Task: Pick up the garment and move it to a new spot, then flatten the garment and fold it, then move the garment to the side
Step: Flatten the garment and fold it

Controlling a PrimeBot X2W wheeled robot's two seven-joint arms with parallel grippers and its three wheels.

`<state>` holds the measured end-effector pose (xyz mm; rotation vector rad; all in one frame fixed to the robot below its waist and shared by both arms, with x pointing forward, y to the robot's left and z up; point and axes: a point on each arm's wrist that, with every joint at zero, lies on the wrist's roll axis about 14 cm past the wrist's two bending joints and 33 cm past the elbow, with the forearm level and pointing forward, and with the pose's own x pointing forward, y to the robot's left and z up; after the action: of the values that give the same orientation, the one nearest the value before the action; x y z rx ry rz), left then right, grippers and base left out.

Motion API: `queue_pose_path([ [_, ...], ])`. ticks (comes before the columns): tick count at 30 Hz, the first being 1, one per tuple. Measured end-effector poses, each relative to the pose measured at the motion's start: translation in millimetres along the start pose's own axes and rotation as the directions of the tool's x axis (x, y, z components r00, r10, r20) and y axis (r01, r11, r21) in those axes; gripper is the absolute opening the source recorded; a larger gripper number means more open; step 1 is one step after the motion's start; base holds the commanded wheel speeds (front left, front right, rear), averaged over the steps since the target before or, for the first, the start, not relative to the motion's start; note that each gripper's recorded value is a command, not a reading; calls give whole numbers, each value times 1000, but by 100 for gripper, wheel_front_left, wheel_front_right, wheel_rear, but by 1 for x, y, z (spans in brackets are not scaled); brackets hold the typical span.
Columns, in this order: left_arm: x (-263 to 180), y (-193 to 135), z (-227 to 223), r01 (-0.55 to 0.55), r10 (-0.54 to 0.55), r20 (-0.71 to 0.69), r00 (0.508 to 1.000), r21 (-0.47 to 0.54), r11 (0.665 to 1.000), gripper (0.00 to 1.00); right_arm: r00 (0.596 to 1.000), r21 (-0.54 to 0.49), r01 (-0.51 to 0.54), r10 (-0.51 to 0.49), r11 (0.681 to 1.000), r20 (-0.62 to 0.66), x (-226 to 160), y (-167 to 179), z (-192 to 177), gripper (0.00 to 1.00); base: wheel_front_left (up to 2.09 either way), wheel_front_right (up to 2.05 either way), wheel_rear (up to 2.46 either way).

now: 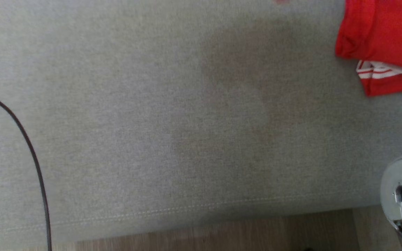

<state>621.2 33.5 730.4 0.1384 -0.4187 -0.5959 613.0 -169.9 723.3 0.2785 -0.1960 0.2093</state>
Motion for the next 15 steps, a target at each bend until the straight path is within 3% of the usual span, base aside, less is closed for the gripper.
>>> queue_pose_path([
  [5, 0, -2, -22, 12, -13, 56, 998, 12, 1000, 0, 998, 0, -57, 57, 998, -38, 5, 12, -34, 0, 0, 0, 0],
  [10, -54, -51, -70, 124, -127, -52, 991, -49, 991, 0, 983, 13, -65, 66, 998, -169, -42, 7, -80, 0, 0, 0, 0],
  [13, -122, -89, -122, 125, -163, -200, 966, -189, 974, 0, 936, 63, -4, 26, 998, -351, -101, -6, -137, 0, 0, 0, 0],
  [15, -175, -119, -149, 94, -186, -304, 934, -292, 952, 0, 869, 90, 57, -6, 994, -495, -155, -14, -180, 0, 0, 0, 0],
])
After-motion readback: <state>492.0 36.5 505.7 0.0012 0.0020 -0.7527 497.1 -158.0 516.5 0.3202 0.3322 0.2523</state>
